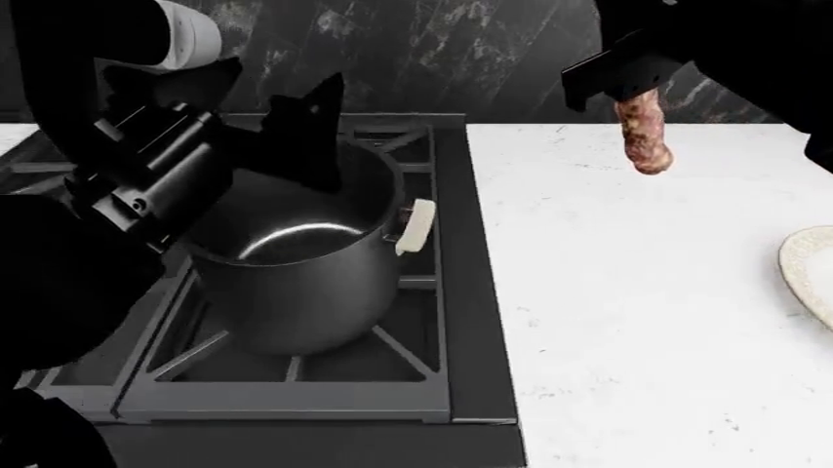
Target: Frozen meat rests on a plate on the counter. Retrieve the meat and place it in a pot on a burner. Then turn the burner on.
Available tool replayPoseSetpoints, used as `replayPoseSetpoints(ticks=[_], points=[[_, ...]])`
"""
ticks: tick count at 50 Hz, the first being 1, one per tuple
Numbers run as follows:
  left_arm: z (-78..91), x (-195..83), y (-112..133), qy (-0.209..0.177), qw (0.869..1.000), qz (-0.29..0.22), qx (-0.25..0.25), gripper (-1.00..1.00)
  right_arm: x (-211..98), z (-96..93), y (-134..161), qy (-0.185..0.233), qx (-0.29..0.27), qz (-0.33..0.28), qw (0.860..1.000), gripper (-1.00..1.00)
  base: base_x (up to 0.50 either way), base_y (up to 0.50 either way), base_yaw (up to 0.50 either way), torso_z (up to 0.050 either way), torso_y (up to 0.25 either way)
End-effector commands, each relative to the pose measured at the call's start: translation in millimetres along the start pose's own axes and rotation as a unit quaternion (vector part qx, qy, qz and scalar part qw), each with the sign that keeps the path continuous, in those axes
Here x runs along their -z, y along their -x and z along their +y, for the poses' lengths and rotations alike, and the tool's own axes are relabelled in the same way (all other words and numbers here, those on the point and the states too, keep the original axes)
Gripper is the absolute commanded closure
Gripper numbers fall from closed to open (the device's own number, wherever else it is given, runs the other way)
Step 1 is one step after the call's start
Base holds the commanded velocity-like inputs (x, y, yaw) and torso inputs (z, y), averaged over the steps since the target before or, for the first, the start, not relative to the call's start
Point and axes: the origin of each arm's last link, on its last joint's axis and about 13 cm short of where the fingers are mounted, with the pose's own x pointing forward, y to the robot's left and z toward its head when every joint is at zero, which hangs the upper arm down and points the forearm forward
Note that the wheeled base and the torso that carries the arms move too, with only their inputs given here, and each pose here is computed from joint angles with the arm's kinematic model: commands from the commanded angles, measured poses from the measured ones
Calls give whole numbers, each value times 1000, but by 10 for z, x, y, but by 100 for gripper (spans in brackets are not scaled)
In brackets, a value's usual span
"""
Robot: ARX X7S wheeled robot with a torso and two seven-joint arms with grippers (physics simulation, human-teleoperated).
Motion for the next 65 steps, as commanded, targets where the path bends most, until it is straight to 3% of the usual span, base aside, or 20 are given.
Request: replayPoseSetpoints(ticks=[1,32,49,65], points=[[-4,-17,13,0,1000,-4,-1,-100,-56,-2,14,4,8,-21,1000,100,0,500,0,0,0],[9,10,24,3,1000,-1,-2,-100,-109,8,10,-49,-4,-69,996,100,0,438,0,0,0],[28,43,-2,7,1000,4,-6,-100,124,19,-368,-123,-15,-128,984,100,0,0,0,0,0],[61,105,-48,8,1000,12,-12,-100,413,50,-715,-173,-51,-133,975,100,0,0,0,1,0]])
